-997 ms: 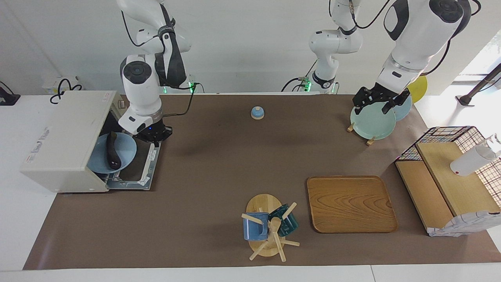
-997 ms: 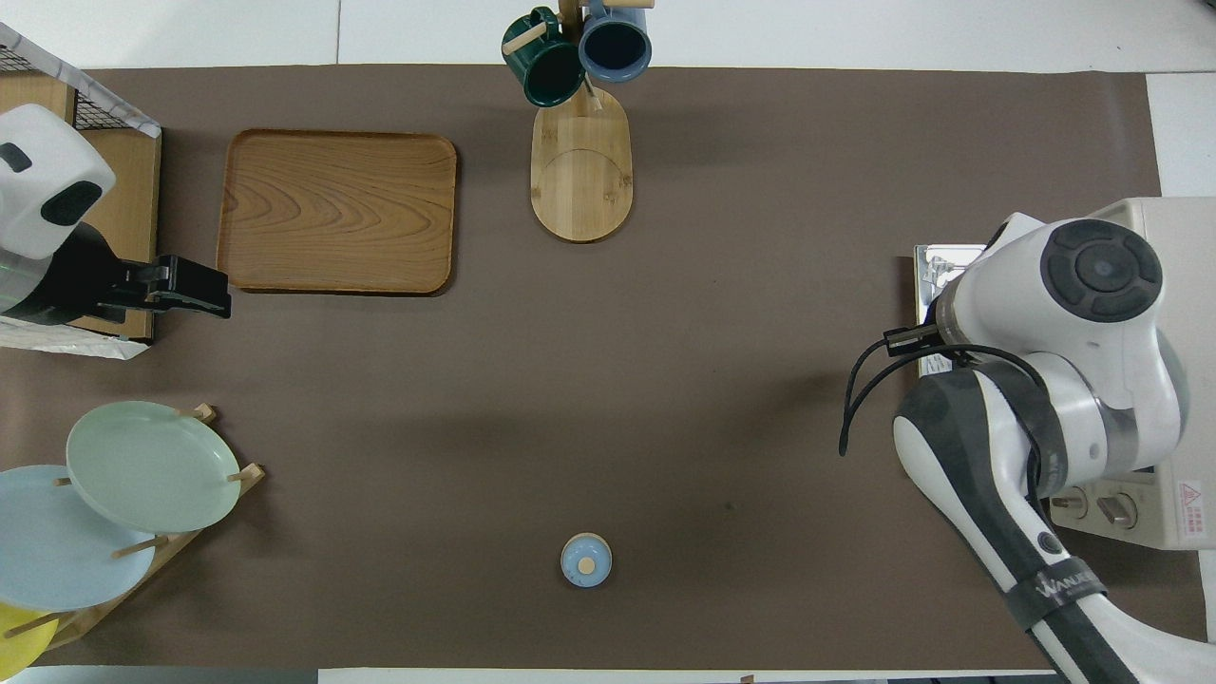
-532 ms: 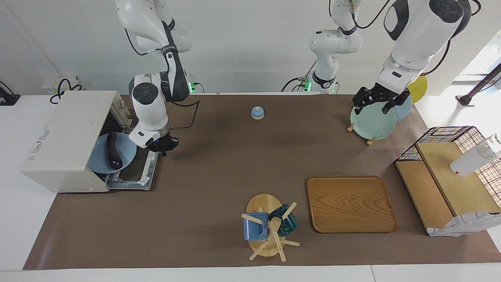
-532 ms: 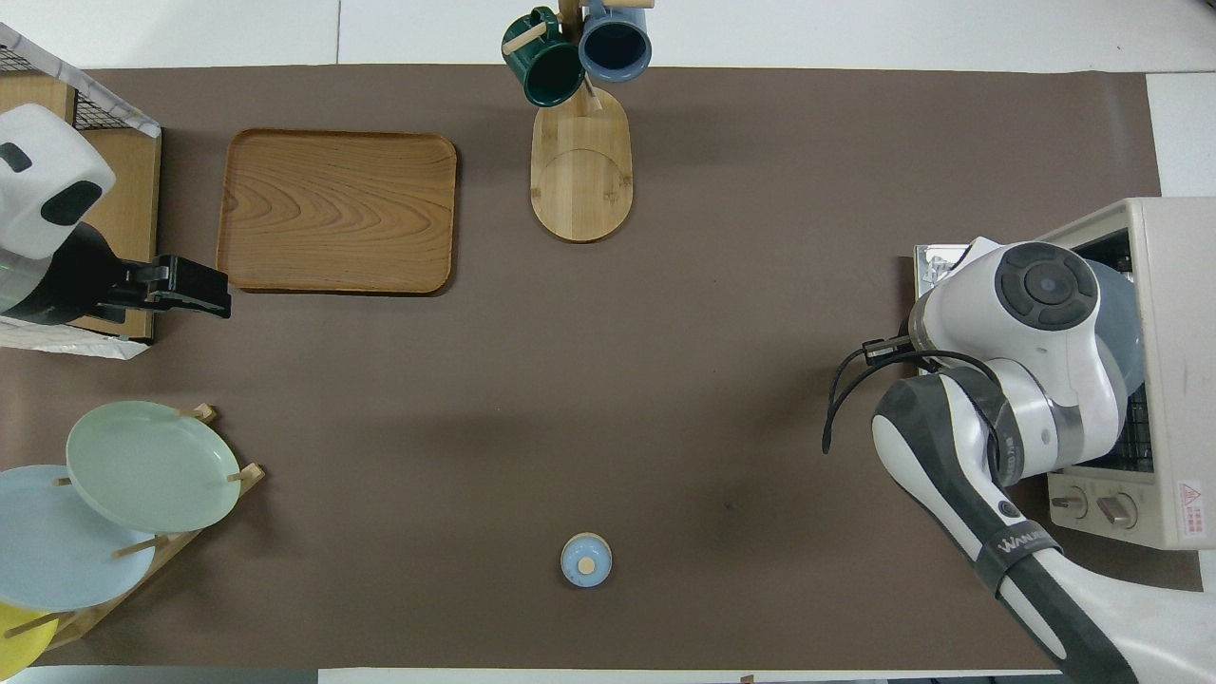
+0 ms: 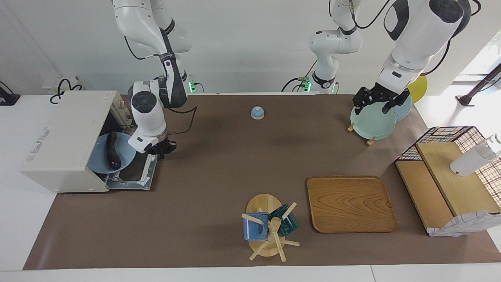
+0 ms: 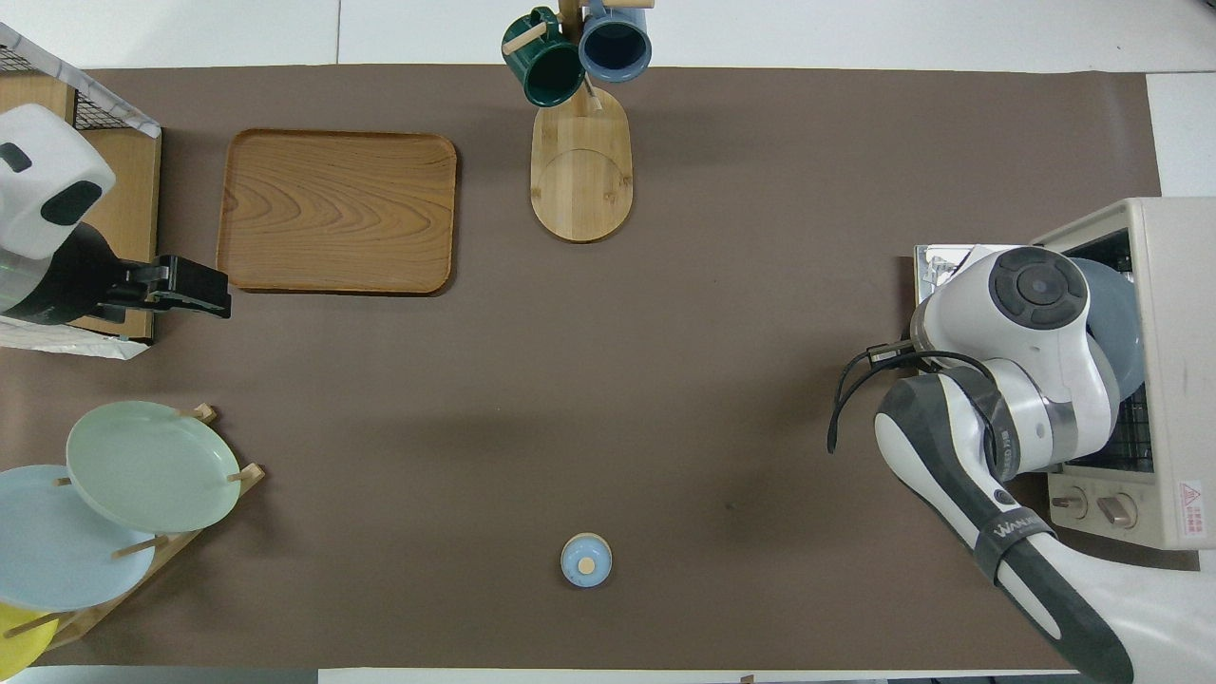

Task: Put eggplant into oven

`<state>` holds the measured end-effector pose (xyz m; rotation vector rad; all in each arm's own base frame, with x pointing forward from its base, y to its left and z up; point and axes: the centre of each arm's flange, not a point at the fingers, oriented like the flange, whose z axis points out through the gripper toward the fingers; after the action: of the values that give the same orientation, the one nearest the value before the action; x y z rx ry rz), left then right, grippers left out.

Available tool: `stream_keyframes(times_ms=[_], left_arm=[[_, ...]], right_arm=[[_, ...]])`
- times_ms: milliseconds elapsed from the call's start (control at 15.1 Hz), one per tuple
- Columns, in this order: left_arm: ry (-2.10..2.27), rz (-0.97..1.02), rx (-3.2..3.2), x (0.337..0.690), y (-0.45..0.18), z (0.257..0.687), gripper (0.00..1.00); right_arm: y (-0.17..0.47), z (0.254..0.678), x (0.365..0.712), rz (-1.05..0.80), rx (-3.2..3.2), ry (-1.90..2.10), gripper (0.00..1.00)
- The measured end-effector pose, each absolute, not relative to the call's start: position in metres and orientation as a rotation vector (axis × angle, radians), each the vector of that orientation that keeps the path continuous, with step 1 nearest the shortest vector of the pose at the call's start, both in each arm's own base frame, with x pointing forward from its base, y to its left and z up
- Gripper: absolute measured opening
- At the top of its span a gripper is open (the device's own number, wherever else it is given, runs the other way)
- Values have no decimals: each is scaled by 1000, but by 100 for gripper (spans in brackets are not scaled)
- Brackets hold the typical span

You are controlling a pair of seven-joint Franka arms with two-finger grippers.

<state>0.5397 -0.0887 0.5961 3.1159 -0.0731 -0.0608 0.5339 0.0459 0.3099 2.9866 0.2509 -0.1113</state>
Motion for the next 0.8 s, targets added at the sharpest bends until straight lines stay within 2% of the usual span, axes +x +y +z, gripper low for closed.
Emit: stream_keyframes(times_ms=[797], left_arm=[[-73,-61,3116,540,-89,596,100]], right_arm=[[40,306,532,-97,2986,245,1]])
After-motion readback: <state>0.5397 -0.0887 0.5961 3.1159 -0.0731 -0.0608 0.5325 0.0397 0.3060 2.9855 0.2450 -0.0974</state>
